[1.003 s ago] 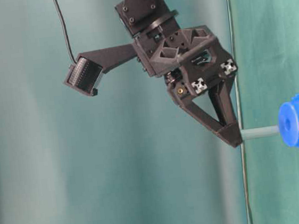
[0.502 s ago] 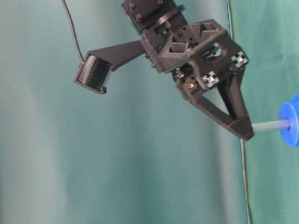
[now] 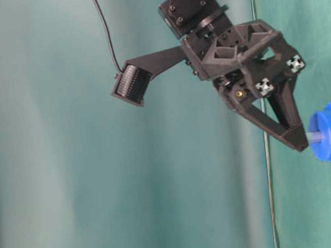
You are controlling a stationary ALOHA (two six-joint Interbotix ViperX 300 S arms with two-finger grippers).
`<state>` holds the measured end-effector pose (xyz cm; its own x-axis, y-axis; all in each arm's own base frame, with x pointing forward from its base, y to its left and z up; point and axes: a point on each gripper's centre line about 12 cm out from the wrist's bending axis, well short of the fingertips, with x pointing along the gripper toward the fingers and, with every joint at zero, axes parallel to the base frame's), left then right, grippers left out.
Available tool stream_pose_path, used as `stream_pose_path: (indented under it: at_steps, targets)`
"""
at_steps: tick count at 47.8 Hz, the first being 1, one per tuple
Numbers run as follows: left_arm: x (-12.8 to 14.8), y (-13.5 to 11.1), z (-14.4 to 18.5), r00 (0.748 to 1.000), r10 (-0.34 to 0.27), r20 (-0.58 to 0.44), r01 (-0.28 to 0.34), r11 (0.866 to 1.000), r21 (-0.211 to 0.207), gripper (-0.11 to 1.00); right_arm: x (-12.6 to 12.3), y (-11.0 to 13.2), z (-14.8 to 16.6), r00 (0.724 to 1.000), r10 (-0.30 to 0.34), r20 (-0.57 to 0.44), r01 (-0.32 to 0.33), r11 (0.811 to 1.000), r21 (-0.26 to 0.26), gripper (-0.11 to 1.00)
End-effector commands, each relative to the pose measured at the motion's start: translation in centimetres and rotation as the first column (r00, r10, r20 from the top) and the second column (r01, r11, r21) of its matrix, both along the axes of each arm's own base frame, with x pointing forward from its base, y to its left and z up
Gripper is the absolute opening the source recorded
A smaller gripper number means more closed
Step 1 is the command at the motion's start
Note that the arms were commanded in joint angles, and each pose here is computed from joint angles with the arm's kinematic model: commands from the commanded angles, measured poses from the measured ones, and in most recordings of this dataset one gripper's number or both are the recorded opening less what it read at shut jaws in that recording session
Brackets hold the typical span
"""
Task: Insert the shaft placed at a random location into the center hole of the small gear at another random location.
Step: 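Lower the shaft into the gear's center hole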
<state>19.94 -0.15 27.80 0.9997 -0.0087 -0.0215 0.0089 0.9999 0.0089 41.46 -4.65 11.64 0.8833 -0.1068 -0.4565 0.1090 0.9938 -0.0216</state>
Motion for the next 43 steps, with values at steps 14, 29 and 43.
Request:
stream_pose_path:
  at_steps: [14, 29, 43]
  targets:
    - [0.22, -0.04, 0.55, 1.0, -0.002, 0.014, 0.002, 1.0, 0.003, 0.0, 0.44, 0.07, 0.53, 1.0, 0.002, 0.021, -0.002, 1.0, -0.003, 0.12]
    - [0.22, -0.04, 0.55, 1.0, -0.002, 0.014, 0.002, 1.0, 0.0, 0.0, 0.48, 0.04, 0.58, 1.0, -0.004, 0.024, 0.004, 1.0, 0.004, 0.13]
    - [0.19, -0.04, 0.52, 1.0, -0.002, 0.014, 0.002, 1.0, 0.001, 0.0, 0.5, 0.03, 0.63, 1.0, -0.005, 0.028, 0.005, 1.0, 0.004, 0.82]
